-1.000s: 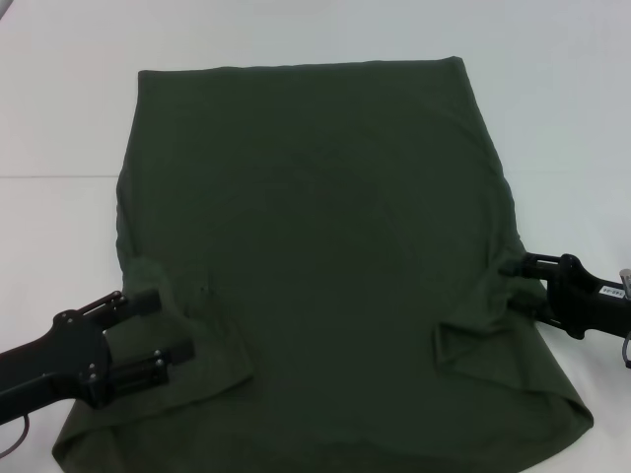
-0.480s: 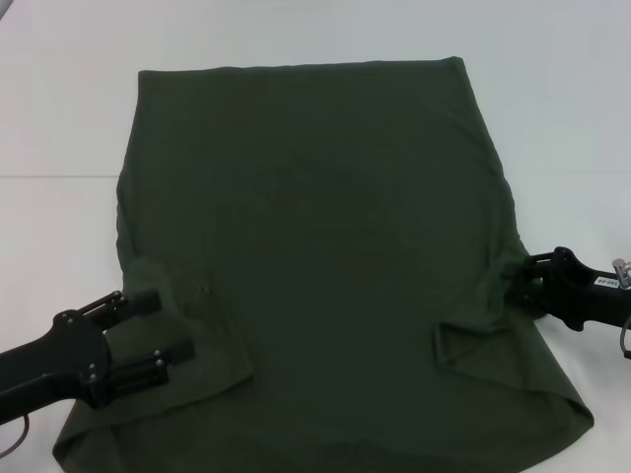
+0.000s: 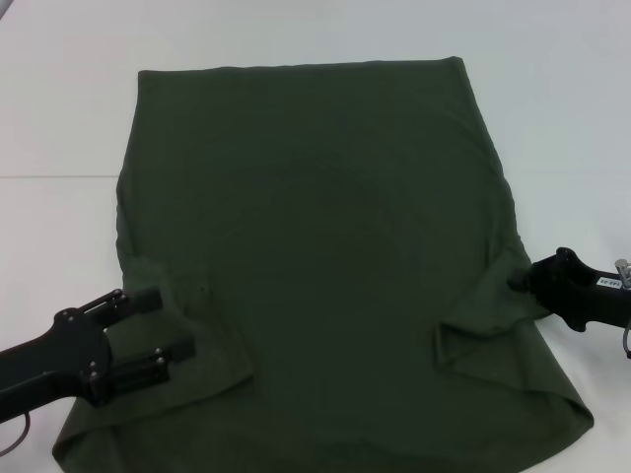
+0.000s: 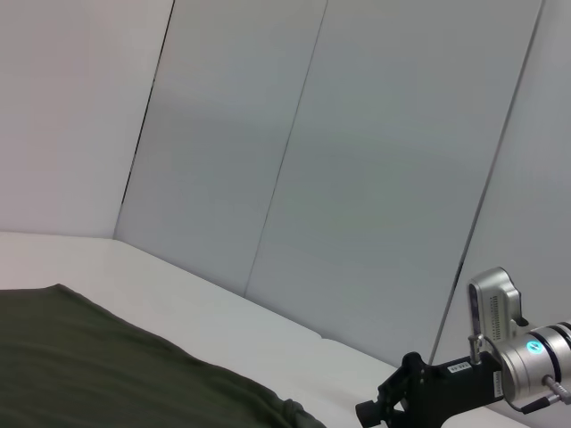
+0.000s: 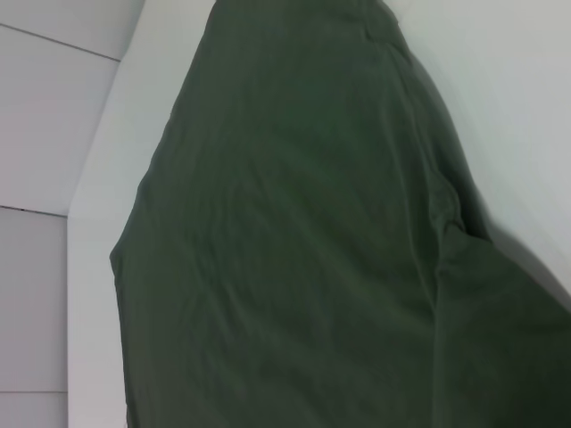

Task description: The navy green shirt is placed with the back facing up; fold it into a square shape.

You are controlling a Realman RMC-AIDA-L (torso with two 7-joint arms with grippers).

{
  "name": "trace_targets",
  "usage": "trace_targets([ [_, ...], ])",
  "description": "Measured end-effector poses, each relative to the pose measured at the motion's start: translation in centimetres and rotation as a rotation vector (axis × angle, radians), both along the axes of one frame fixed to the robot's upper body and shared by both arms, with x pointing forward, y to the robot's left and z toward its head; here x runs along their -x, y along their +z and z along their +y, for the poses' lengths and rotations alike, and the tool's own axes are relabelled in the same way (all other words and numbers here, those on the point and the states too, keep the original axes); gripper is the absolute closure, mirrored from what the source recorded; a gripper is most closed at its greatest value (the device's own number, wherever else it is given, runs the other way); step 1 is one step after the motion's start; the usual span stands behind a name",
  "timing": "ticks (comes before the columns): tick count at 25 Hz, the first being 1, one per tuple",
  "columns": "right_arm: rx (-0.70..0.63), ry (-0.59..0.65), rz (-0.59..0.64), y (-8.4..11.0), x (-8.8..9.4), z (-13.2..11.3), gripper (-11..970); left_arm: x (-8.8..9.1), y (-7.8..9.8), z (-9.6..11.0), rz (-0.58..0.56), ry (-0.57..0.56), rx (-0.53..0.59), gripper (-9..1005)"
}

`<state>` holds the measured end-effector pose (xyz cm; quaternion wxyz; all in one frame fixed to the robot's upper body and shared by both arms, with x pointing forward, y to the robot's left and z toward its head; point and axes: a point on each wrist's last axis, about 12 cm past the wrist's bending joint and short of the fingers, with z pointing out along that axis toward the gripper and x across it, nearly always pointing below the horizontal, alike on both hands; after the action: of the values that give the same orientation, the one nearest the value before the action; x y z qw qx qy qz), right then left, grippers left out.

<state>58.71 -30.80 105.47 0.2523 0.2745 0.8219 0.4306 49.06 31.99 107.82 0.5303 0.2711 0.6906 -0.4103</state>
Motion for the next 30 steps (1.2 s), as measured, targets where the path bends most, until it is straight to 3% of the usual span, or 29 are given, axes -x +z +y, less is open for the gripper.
trace_targets([
  [6,0.028,0.056,-0.043,1.4,-0.3,-1.0,960,-0.1,0.1,0.0,-0.007,0.009,0.005,104],
  [10,0.095,0.117,-0.054,2.7,-0.3,-3.0,958,-0.2,0.2,0.1,-0.012,0.016,0.009,105],
  [19,0.108,0.090,-0.046,2.6,1.2,-5.8,669,-0.2,-0.1,-0.3,-0.004,0.015,0.026,105],
  [24,0.067,0.094,-0.021,1.8,2.3,-5.4,538,-0.3,-0.1,-0.5,-0.003,0.013,0.028,104],
  [30,-0.050,0.115,-0.001,0.3,3.8,-3.2,240,-0.2,-0.2,-0.7,-0.002,0.009,0.031,104],
])
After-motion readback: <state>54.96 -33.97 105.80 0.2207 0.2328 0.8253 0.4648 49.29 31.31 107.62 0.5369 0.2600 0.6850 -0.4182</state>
